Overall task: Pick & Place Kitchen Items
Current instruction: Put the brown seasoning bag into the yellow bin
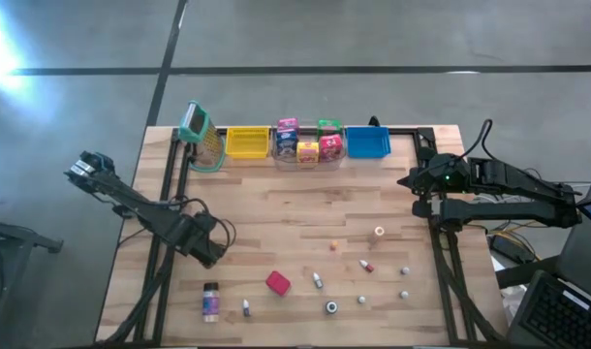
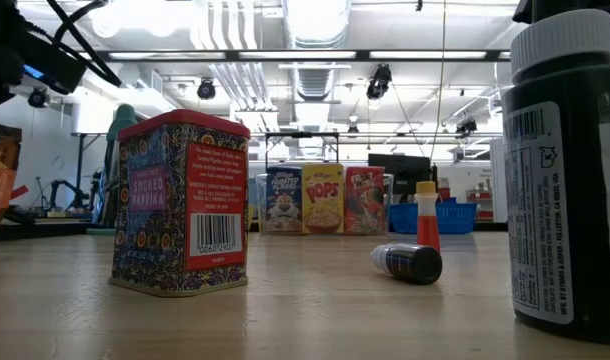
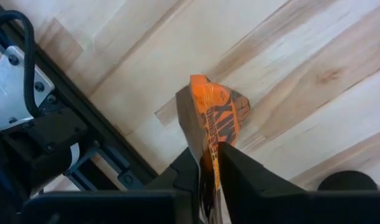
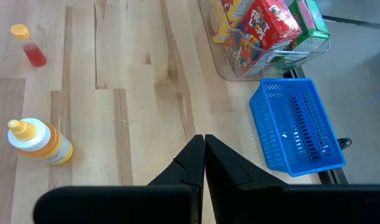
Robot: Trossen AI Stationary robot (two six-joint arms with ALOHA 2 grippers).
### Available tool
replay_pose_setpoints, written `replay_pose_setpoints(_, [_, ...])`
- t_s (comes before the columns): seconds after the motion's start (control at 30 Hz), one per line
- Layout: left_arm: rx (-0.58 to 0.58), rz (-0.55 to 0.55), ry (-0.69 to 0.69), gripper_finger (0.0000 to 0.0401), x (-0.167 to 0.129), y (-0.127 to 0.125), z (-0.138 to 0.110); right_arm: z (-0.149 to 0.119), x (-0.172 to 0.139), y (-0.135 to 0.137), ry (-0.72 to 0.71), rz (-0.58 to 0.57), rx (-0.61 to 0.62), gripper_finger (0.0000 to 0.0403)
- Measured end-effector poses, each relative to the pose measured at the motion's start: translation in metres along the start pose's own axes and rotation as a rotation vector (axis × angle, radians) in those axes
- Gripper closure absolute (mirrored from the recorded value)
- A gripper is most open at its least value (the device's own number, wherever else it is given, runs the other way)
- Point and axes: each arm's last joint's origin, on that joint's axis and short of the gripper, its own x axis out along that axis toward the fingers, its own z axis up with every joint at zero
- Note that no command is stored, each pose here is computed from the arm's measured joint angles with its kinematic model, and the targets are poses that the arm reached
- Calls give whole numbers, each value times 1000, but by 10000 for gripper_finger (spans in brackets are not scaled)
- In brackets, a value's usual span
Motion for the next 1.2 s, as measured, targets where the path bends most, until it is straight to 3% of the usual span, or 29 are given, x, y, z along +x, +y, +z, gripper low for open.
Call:
replay_pose_setpoints(0.17, [47,2,-19,393,0,0,1,0,0,0,0,0,0,394])
replay_pose_setpoints(0.33, [98,19,-95,396,0,0,3,0,0,0,0,0,0,394])
replay_pose_setpoints(0.47, [133,68,-282,397,-1,2,12,0,0,0,0,0,0,394])
replay_pose_setpoints(0.57, [98,104,-476,398,-10,2,24,0,0,0,0,0,0,394])
replay_pose_setpoints(0.7, [64,154,-652,399,-28,9,48,0,0,0,0,0,0,394])
replay_pose_setpoints(0.9, [113,172,-750,400,-52,23,97,0,0,0,0,0,0,394])
replay_pose_setpoints(1.03, [198,130,-710,400,-67,44,130,0,0,0,0,0,0,394])
replay_pose_setpoints(1.2, [160,115,-662,400,-84,87,164,0,0,0,0,0,0,394])
